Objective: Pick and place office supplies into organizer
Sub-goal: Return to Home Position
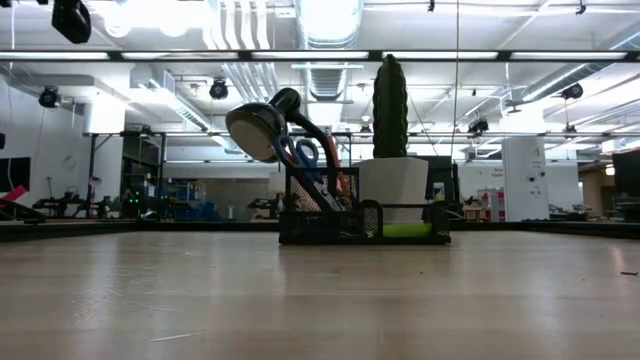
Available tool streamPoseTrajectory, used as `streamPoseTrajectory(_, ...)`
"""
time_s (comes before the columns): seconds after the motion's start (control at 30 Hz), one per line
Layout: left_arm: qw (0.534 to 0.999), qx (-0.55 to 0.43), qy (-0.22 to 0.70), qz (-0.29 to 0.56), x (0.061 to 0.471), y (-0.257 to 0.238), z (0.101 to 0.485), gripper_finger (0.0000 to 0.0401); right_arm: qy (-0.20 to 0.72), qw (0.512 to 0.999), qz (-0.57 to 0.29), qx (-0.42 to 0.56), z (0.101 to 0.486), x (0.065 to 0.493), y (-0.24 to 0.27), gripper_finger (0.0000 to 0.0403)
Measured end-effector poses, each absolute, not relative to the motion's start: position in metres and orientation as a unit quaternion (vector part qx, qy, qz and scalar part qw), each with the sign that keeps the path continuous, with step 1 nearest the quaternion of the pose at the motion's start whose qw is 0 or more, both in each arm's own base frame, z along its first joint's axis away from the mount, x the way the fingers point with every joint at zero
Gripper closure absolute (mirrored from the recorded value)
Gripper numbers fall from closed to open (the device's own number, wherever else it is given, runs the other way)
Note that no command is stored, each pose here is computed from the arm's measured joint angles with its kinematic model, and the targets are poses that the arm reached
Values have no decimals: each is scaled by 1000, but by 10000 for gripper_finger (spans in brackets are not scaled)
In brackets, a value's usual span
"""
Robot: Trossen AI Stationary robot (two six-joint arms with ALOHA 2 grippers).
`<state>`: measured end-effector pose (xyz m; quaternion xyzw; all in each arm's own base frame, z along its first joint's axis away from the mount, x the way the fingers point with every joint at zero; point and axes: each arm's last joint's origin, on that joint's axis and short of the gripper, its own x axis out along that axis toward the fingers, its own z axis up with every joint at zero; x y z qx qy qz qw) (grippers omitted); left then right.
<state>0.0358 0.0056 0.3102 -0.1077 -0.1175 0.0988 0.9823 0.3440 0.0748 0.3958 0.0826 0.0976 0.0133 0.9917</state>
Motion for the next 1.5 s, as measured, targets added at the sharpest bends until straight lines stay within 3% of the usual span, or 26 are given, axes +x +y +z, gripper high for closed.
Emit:
streamPoseTrajectory(0.13, 979, -113, -141, 96, 34, 6, 315, 401, 55, 993, 63, 84, 383, 302, 64, 360)
streamPoseTrajectory(0.43, 984, -107, -135, 51, 39, 3, 315, 401, 0, 997, 23, 71, 333, 200, 37, 393)
streamPoseTrajectory(0.7, 984, -81, -129, 96, 41, 5, 314, 401, -24, 999, -16, 45, 273, 137, 13, 395)
streamPoseTrajectory(1.13, 985, -40, -72, 153, 64, 6, 310, 401, -80, 993, -9, 84, 207, 97, -3, 395)
streamPoseTrajectory(1.5, 986, -47, -49, 151, 80, 4, 306, 401, -30, 994, 6, 105, 172, 98, -2, 395)
